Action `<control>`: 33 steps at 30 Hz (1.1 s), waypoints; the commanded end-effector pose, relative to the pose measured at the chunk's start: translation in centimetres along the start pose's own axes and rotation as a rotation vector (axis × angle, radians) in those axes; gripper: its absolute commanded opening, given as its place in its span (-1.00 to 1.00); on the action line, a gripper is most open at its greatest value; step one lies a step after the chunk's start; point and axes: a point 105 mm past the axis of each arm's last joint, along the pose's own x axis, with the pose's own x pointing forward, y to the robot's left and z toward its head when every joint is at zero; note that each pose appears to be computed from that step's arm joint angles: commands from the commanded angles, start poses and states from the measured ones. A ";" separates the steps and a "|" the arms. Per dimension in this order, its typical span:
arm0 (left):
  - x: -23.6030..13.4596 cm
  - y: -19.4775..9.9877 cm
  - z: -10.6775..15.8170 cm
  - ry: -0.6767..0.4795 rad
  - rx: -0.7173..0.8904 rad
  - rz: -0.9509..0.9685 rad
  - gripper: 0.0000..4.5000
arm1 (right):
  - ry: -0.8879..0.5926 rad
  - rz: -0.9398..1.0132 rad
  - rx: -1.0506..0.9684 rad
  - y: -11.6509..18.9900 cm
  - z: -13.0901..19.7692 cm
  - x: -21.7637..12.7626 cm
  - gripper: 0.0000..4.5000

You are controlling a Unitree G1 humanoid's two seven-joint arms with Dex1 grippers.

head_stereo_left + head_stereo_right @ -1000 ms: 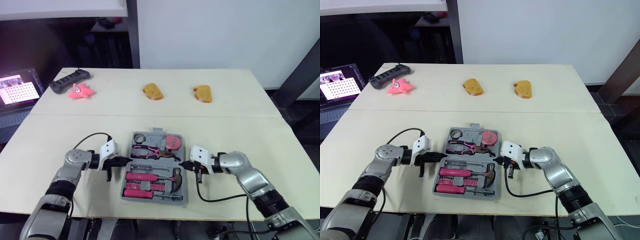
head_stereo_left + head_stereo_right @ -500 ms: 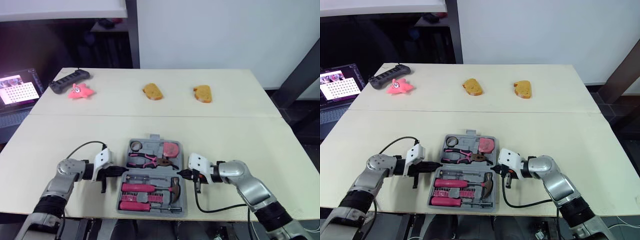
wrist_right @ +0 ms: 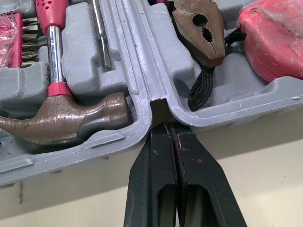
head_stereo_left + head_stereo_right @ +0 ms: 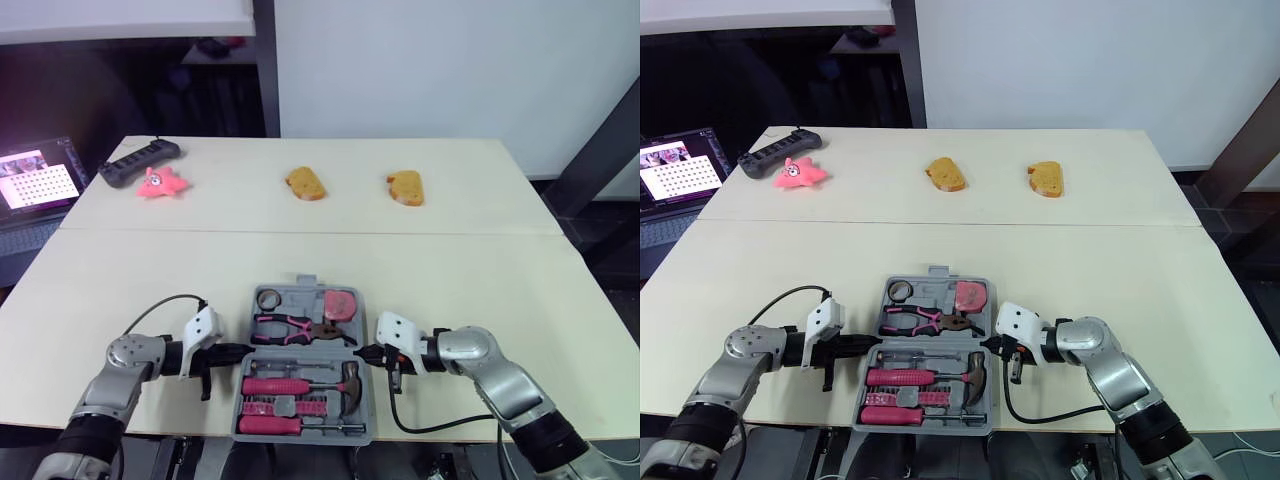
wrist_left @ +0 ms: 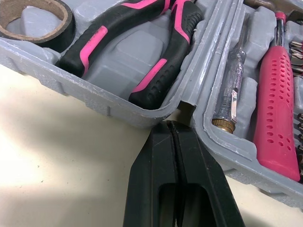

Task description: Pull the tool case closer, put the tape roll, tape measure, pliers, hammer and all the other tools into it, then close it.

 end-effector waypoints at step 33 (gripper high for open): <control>-5.0 2.7 0.2 -0.028 -0.004 0.177 -1.00 | 0.024 -0.087 0.019 -2.4 -1.3 -3.9 -0.97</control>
